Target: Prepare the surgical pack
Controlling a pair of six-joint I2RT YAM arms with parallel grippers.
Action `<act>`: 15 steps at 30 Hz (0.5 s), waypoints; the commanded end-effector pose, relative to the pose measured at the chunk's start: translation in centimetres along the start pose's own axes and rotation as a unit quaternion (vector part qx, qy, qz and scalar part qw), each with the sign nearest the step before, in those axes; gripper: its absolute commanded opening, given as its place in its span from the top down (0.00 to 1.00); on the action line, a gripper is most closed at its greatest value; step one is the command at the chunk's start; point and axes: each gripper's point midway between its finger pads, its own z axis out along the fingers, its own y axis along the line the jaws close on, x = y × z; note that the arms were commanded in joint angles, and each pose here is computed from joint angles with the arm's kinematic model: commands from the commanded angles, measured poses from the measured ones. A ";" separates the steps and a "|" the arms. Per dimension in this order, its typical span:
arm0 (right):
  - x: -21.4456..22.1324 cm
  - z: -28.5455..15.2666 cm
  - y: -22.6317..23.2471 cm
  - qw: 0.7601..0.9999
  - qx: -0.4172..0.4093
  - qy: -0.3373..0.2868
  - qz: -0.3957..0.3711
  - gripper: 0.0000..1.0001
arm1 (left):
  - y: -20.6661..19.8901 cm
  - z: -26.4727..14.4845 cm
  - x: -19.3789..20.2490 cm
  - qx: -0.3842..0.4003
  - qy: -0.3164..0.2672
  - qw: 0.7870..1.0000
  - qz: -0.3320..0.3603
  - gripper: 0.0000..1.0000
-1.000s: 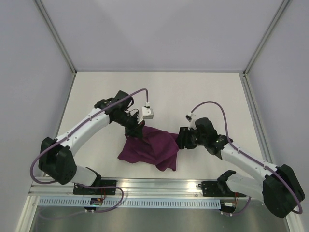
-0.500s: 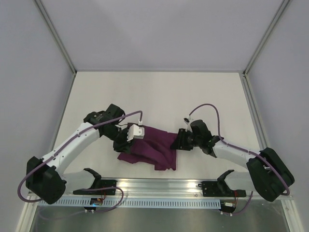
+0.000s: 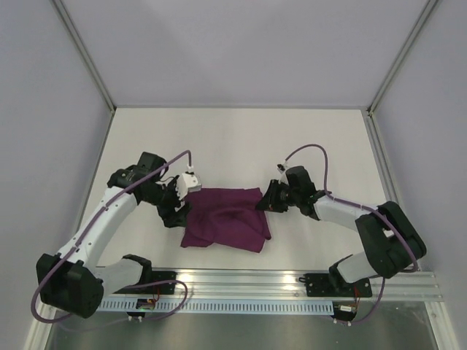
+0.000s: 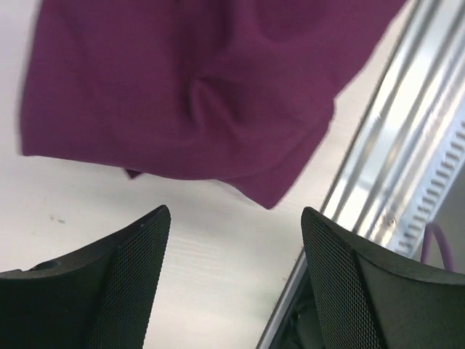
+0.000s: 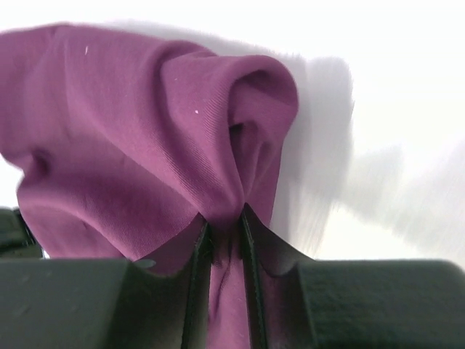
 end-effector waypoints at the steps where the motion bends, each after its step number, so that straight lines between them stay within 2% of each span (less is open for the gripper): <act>1: -4.6 1.1 0.2 0.999 0.008 -0.045 -0.012 0.97 | 5.0 -0.8 -4.4 -0.068 -0.065 0.994 -0.061 0.18; 5: -8.3 2.0 1.4 0.998 0.009 -0.056 -0.007 0.95 | 7.6 0.8 -5.1 -0.059 -0.049 0.989 -0.124 0.22; 8: -8.5 1.0 1.5 0.998 0.025 -0.055 -0.019 0.80 | 7.2 1.3 -4.9 -0.035 -0.046 0.987 -0.152 0.23; 9: -8.2 0.6 1.3 0.998 0.029 -0.055 -0.023 0.70 | 7.3 1.4 -4.8 -0.039 -0.045 0.986 -0.155 0.23; 13: -7.4 -1.3 1.8 0.997 0.026 -0.055 -0.045 0.54 | 7.5 1.3 -4.2 -0.061 -0.043 0.984 -0.164 0.22; 15: -6.7 -1.7 1.7 0.997 0.024 -0.051 -0.049 0.52 | 7.7 1.5 -3.9 -0.062 -0.036 0.982 -0.172 0.22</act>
